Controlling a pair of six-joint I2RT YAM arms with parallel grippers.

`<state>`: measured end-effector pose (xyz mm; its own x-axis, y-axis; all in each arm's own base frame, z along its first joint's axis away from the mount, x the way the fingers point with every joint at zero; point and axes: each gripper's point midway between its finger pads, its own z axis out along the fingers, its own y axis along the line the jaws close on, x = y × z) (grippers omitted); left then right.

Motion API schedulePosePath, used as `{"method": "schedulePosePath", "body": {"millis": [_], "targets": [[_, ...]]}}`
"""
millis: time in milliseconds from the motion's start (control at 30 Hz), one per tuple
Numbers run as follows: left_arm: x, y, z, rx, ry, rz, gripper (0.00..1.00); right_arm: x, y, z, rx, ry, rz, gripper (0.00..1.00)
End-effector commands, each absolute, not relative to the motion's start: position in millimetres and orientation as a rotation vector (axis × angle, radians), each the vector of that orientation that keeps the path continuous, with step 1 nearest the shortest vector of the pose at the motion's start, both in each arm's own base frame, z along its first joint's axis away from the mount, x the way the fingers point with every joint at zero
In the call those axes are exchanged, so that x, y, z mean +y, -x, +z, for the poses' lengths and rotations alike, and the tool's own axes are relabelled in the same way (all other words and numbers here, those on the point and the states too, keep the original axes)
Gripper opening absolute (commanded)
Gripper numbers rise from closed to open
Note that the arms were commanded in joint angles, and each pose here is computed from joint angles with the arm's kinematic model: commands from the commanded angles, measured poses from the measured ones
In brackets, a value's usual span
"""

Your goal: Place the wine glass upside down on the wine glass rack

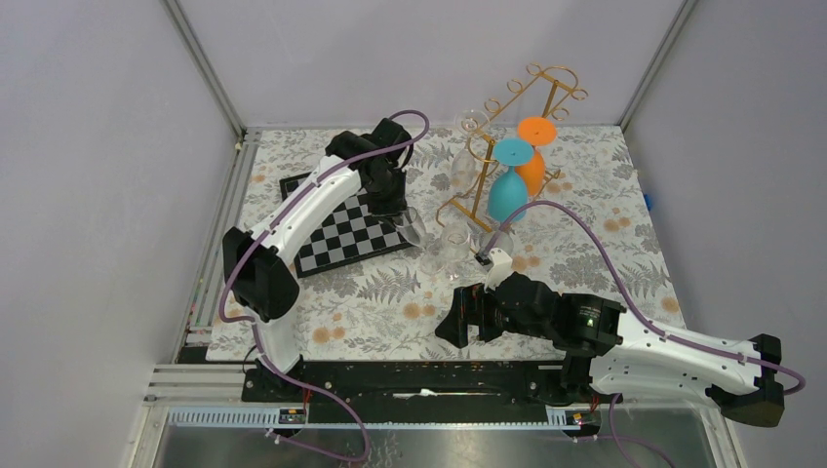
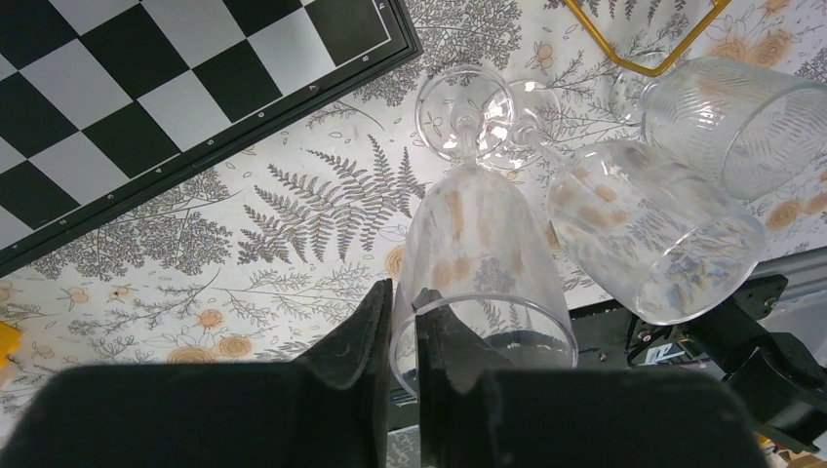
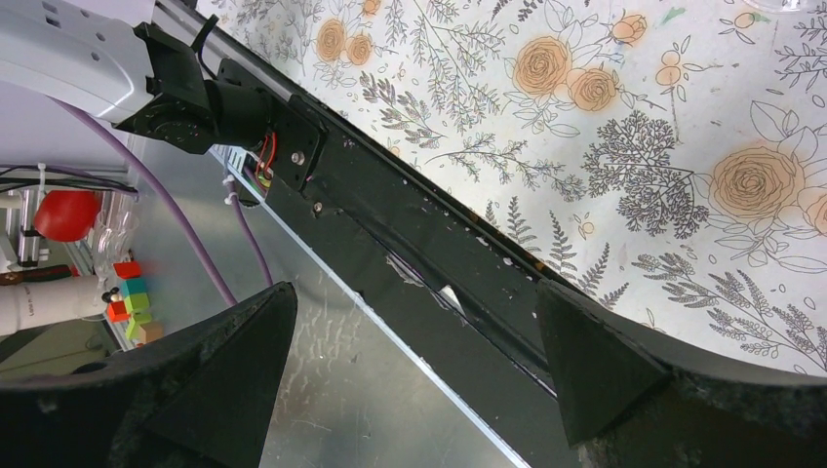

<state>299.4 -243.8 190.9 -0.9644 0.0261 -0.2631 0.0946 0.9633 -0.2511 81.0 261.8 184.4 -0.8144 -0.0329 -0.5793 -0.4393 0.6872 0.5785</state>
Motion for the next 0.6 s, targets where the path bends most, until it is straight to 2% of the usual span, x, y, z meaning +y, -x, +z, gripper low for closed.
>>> {"method": "schedulePosePath", "body": {"millis": [0, 567], "targets": [[-237, -301, 201, 2.832, -0.117, -0.308, 0.05, 265, -90, 205, 2.295, 0.364, 1.008, 1.0], [-210, -296, 226, 2.781, -0.177, -0.177, 0.02, 265, -93, 209, 2.269, 0.383, 0.989, 1.0]]}}
